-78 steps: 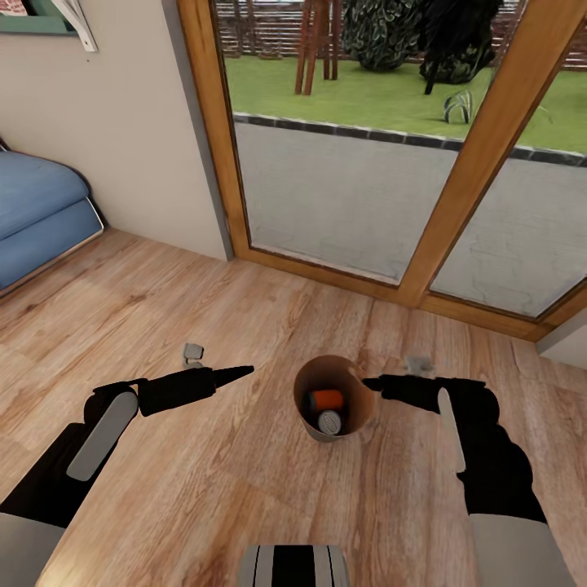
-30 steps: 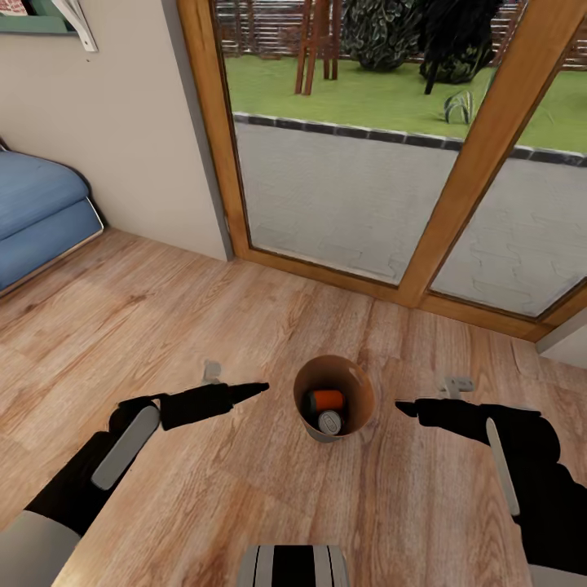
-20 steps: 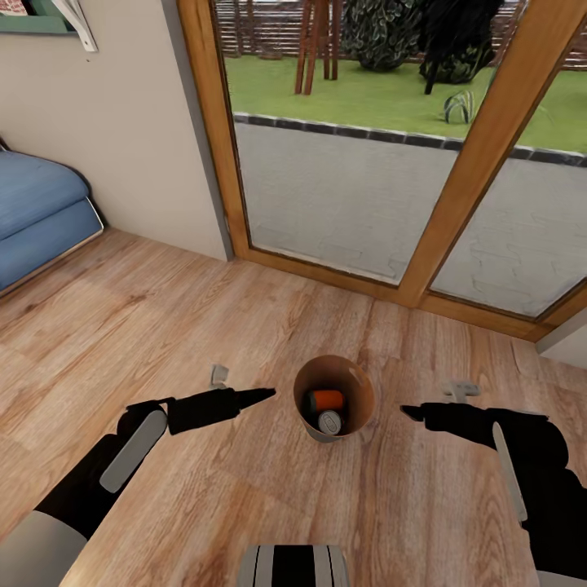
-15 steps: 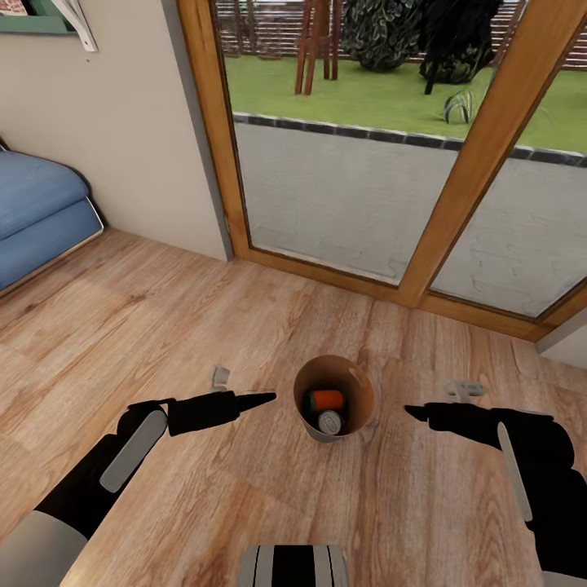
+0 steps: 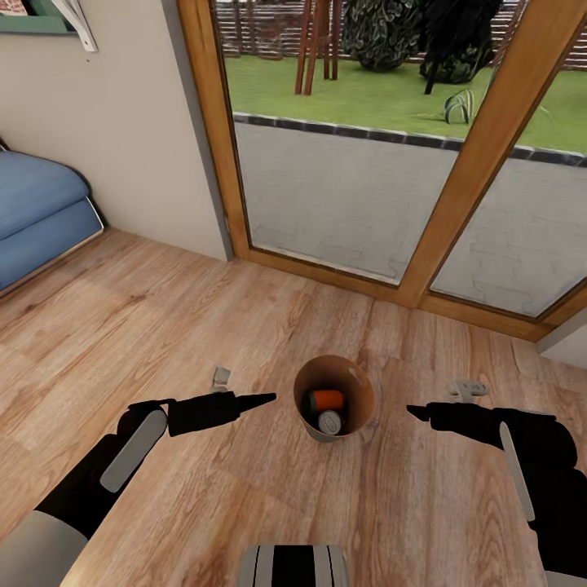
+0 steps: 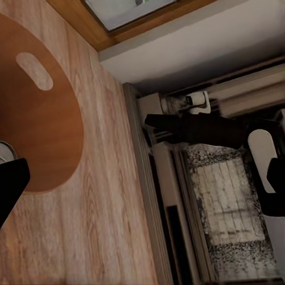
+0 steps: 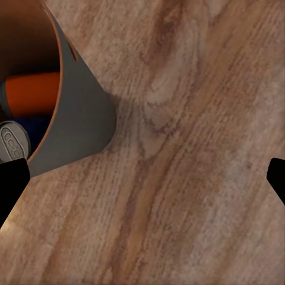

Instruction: Put the three can of soda from the living room inside the tash can in the kitchen.

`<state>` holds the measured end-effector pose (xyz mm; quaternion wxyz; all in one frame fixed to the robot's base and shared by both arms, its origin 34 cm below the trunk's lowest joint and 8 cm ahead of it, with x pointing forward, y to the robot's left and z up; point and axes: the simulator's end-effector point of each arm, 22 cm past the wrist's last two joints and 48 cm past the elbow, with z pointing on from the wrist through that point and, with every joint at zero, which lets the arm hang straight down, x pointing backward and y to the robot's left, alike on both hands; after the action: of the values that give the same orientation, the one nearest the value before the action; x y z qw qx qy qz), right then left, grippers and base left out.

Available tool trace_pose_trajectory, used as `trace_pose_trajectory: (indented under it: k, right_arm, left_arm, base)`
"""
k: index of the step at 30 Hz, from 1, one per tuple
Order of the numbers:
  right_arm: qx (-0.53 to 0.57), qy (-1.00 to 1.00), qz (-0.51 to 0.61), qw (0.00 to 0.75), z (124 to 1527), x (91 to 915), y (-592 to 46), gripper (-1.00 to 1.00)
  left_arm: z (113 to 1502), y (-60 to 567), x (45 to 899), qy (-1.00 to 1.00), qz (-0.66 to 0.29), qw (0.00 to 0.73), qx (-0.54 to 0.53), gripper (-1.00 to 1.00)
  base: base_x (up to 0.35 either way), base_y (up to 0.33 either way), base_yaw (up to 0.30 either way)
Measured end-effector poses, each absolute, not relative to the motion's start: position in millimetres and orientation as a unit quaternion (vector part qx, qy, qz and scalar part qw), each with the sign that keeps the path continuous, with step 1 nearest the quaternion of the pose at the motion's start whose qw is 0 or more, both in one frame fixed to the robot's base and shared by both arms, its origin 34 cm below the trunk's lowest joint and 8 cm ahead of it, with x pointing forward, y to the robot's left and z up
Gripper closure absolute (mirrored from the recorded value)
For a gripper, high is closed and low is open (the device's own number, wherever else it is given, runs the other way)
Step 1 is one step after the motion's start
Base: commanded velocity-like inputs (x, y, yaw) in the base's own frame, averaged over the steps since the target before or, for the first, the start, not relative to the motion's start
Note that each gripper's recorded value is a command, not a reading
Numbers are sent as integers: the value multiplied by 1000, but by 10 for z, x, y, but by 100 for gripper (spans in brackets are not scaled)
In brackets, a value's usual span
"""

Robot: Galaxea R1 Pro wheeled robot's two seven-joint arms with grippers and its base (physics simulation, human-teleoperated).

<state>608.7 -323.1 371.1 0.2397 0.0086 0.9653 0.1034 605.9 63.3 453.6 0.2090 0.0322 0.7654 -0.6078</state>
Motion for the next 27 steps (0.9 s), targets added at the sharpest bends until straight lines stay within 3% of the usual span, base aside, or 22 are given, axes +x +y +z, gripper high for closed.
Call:
trace_pose_trajectory:
  k: [27]
  right_arm:
    - [8, 965, 102, 240, 3723, 6087, -3263, -100]
  left_arm:
    - [4547, 645, 6067, 764, -608, 212, 33, -100]
  base:
    - [0, 0, 0]
